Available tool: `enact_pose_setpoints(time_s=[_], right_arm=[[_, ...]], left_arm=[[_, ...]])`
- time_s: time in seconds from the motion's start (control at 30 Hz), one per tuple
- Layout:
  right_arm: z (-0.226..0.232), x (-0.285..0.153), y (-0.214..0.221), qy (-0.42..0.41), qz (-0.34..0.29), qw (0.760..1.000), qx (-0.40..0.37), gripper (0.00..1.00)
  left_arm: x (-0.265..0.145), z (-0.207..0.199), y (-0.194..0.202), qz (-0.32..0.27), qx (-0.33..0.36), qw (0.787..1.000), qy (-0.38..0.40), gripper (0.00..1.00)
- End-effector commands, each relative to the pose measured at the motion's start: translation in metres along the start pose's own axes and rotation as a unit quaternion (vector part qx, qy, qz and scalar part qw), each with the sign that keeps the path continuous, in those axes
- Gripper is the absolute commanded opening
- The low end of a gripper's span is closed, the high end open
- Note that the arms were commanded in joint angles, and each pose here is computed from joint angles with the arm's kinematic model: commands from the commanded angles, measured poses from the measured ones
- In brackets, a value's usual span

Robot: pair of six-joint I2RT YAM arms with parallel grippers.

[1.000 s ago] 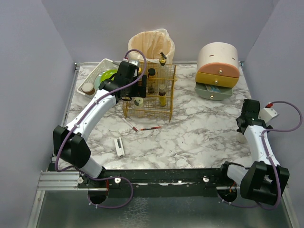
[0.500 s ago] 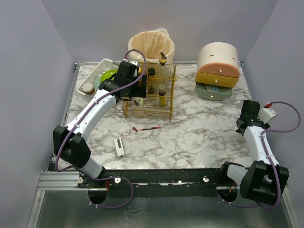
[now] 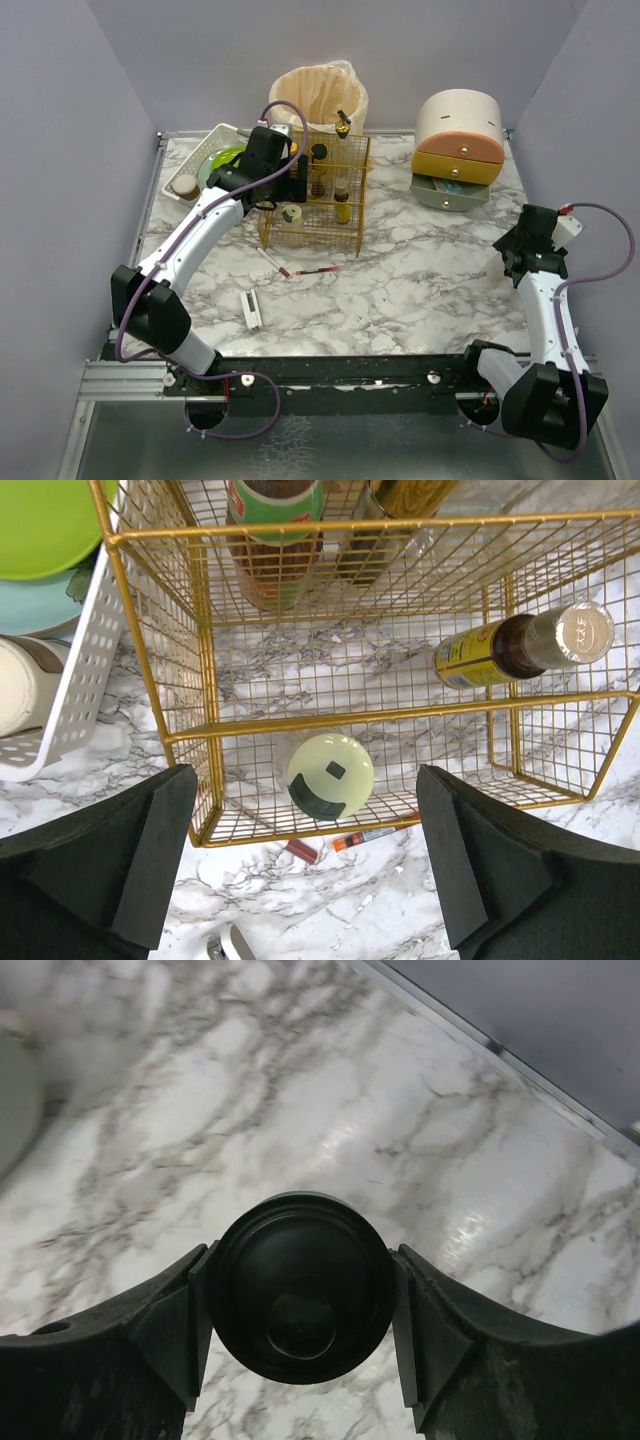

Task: Clear the kitchen counter

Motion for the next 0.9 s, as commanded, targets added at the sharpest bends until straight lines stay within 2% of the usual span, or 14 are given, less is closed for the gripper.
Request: enact_pose_setpoints(time_s=[0.0,0.13,0.33,0.6,0.77,0.87], right_arm=[[0.016,-0.028,-0.034,-0.115,-0.025,0.993,-0.003,0.18],[0.028,-0.042,-0.046,-0.188,-0.016,0.982,-0.017,0.09],[0.040,-0.058,-0.059,-0.258,-0.010,0.966,-0.024,0.00],[0.053,-0.088,-0.076,-0.306,-0.031,0.950,-0.045,0.00],[0.076,-0.110,-0.080,-0.325,-0.042,0.942,-0.066,0.00],[0.095,-0.129,-0.080,-0.357,-0.043,0.930,-0.079,0.00]], left_arm=[[-0.025,0.002,-0.021,-0.049,-0.003,0.999,-0.018,0.99],[-0.035,0.006,-0.027,-0.070,-0.005,0.997,-0.030,0.99],[-0.043,0.011,-0.030,-0.085,-0.005,0.995,-0.046,0.99],[-0.044,0.015,-0.033,-0.094,-0.018,0.994,-0.059,0.99],[-0.052,0.024,-0.035,-0.118,-0.042,0.989,-0.085,0.99],[-0.056,0.029,-0.036,-0.128,-0.051,0.986,-0.093,0.99]])
Point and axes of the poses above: each gripper's point midway between its finger pads, its own x axis out along the fingers, its own z axis along the line the jaws close on, y = z × x, the point moved 10 cm from there along -x, back along the fingers, and after that the axes turned 1 degree about -x, right-handed, at the moved point
